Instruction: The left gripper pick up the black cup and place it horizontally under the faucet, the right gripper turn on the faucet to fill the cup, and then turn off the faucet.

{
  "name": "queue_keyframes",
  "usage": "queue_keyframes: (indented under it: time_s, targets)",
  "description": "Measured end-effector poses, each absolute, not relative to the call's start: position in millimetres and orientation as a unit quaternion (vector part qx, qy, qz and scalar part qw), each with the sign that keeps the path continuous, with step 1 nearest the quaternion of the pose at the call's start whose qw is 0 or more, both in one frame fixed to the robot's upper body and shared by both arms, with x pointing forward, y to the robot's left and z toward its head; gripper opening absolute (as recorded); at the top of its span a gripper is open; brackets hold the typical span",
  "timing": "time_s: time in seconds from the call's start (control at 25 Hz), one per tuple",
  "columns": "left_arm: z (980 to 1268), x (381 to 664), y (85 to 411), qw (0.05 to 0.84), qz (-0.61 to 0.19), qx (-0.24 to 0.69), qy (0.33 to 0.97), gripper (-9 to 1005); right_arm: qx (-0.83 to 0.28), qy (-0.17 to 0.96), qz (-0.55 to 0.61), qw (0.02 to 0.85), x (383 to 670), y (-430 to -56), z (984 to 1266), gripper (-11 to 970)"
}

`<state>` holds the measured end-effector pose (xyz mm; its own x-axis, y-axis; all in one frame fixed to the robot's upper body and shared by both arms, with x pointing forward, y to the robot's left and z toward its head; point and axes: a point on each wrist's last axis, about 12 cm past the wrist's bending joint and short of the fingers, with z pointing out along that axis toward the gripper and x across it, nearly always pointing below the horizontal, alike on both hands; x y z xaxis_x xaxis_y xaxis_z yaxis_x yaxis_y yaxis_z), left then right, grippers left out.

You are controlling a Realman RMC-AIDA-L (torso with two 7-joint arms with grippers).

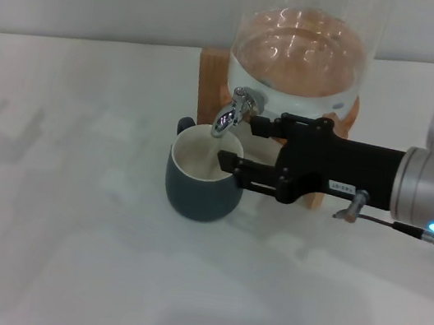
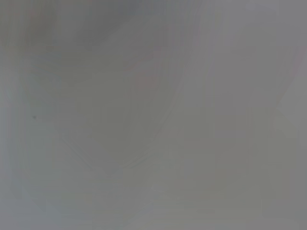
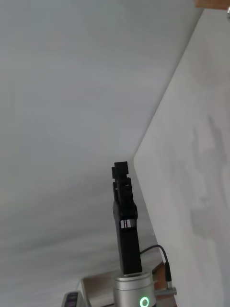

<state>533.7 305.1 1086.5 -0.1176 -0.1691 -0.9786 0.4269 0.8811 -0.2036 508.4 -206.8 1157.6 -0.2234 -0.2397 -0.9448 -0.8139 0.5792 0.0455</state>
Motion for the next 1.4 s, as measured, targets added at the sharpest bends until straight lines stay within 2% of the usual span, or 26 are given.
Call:
queue_keyframes:
  time_s: [0.4,0.72,1.4]
  targets:
    - [1086.2,534.5,304.6,0.657,-0.226,0.091,0.713,652,-0.372,0.716,0.322,0.495,495.9,-224.1,1164.2,686]
    - [1085.9,533.6,305.3,0.657,-0.226,0.090,0.714,652,-0.348,0.697,0.344,0.524,475.5,-250.4,1170.4,685]
    - [1089.9,536.1,303.5,0.661,-0.227,0.094,0.709,671,-0.421,0.657,0.395,0.486,476.3,-194.1,1169.6,681]
